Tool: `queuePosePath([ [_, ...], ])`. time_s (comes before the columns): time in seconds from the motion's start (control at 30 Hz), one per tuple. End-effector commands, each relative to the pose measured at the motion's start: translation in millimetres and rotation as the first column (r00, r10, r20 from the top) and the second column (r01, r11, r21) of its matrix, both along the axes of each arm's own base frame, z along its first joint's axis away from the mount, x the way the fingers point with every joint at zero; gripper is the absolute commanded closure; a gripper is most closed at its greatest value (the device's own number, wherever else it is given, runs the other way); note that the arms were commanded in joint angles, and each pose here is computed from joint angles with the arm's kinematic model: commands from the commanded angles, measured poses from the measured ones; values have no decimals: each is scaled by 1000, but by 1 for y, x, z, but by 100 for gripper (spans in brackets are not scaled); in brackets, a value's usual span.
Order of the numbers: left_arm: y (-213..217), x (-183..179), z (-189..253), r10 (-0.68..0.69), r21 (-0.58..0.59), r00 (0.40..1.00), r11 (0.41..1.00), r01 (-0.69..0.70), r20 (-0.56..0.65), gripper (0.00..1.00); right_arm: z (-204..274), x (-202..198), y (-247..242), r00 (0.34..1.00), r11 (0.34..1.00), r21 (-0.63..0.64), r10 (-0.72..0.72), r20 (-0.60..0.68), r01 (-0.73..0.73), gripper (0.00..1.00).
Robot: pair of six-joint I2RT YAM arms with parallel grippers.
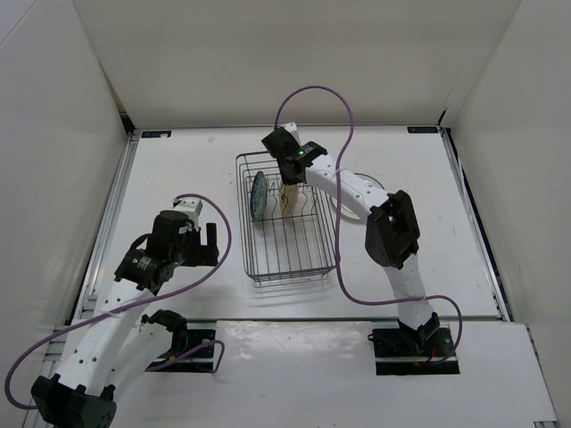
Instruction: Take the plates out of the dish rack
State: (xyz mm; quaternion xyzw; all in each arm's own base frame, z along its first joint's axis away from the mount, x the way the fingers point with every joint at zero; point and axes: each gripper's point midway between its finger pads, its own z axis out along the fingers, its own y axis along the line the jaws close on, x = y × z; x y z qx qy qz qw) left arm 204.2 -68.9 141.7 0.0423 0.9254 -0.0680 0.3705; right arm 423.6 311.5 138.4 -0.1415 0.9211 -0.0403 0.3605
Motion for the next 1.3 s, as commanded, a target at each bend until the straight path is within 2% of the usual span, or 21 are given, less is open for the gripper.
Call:
queuePosePath([
  [0.0, -4, 2, 6, -15, -21, 1000, 1000, 15, 23, 1, 19, 15, -6, 994, 997, -4, -73, 78, 74, 92],
  [0.3, -5, 2, 5, -15, -17, 1000, 1000, 15, 16, 1, 90, 28, -16, 960, 989, 56, -147, 239, 138, 100],
  [0.5, -4, 1, 4, -13, -15, 1000, 1000, 13, 13, 1, 134, 19, -55, 912, 974, 34, -222, 345, 224, 100],
  [0.53, -4, 2, 5, -13, -18, 1000, 1000, 13, 15, 1, 156, 9, -69, 895, 970, 52, -240, 376, 239, 100],
  [0.6, -4, 1, 4, -15, -18, 1000, 1000, 15, 14, 1, 152, 4, -81, 891, 968, 42, -245, 381, 248, 100],
  [0.63, -4, 2, 5, -12, -18, 1000, 1000, 12, 17, 1, 185, -4, -95, 865, 963, 107, -269, 424, 247, 100],
  [0.83, -2, 2, 7, -6, -16, 1000, 1000, 6, 26, 1, 212, -41, -146, 832, 942, 200, -332, 445, 269, 100],
  [0.87, -3, 5, 9, -4, -20, 999, 1000, 5, 39, 1, 221, -58, -164, 816, 930, 242, -361, 452, 278, 100],
  [0.93, -2, 2, 7, -3, -14, 1000, 1000, 4, 25, 1, 196, -71, -181, 824, 925, 220, -378, 423, 311, 100],
  [1.0, -2, 1, 7, -5, -17, 1000, 1000, 5, 28, 1, 183, -102, -214, 792, 884, 293, -460, 401, 364, 100],
  [1.03, -2, 1, 7, -4, -17, 1000, 1000, 4, 26, 1, 127, -116, -226, 824, 892, 204, -451, 343, 403, 100],
  [1.07, -3, 1, 8, -6, -18, 1000, 1000, 6, 29, 1, 139, -133, -244, 774, 841, 336, -530, 347, 425, 100],
  [1.1, -3, 0, 6, -6, -20, 1000, 1000, 6, 23, 1, 128, -140, -250, 769, 831, 345, -544, 337, 437, 100],
  [1.13, -3, 1, 6, -4, -21, 1000, 1000, 5, 24, 1, 89, -159, -264, 771, 821, 314, -563, 298, 477, 100],
  [1.2, -5, 0, 7, -13, -27, 1000, 1000, 14, 22, 1, 76, -173, -281, 716, 756, 379, -643, 273, 534, 100],
  [1.27, -6, 1, 7, -14, -32, 1000, 999, 15, 19, 1, 37, -197, -298, 708, 737, 340, -667, 231, 584, 100],
])
